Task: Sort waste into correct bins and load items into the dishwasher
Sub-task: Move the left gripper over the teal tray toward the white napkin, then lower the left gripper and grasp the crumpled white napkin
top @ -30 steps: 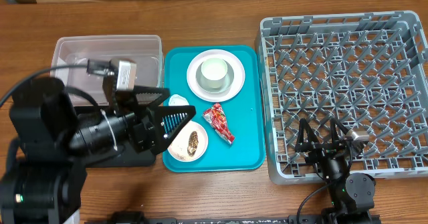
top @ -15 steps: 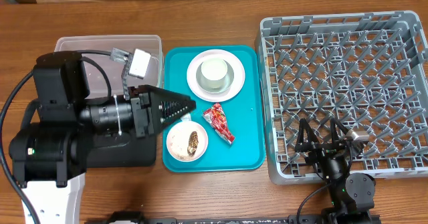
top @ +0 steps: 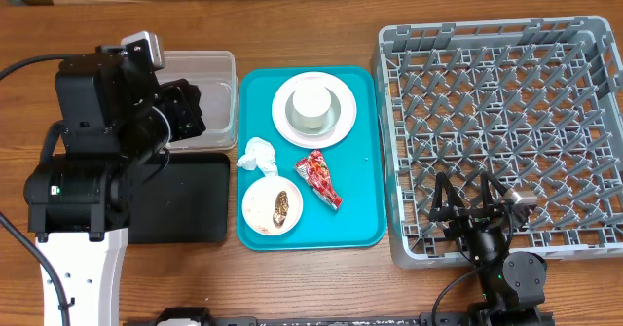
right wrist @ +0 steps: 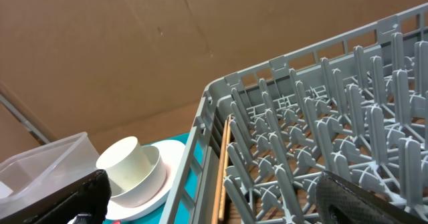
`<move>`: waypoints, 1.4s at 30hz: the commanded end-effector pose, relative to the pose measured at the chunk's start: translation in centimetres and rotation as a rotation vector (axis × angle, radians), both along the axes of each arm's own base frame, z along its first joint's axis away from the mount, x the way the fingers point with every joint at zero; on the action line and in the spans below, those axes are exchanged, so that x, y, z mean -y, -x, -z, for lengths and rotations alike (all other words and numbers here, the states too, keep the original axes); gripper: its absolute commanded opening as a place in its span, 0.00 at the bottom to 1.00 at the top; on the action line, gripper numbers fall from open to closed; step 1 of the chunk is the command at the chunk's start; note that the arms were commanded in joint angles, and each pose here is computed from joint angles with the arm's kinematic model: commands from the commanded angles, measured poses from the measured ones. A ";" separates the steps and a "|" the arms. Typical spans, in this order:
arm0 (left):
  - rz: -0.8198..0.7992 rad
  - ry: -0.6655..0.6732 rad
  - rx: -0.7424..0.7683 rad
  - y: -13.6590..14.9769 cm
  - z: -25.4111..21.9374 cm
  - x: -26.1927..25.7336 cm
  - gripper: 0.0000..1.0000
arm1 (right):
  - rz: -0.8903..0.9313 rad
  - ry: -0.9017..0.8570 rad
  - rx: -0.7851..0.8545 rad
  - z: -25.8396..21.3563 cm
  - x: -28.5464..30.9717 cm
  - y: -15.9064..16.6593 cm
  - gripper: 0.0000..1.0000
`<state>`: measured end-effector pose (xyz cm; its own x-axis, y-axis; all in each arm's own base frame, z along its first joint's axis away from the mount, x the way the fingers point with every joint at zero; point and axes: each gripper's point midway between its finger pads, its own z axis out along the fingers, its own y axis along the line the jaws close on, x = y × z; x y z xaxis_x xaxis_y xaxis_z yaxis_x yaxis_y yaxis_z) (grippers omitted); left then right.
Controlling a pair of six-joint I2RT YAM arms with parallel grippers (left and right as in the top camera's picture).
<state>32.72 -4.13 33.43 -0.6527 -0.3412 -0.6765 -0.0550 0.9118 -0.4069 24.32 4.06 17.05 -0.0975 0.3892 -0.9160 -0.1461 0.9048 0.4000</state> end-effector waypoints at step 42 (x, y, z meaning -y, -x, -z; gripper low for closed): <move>0.047 -0.139 -0.659 6.5 13.3 10.3 0.55 | 0.001 -0.008 0.002 0.2 0.0 0.0 1.00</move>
<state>25.78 -13.72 21.52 -0.9414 -0.2651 -0.2086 -0.2226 0.9528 -0.2065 24.32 4.06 17.05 -0.0977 0.3892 -0.9160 -0.1464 0.9047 0.4000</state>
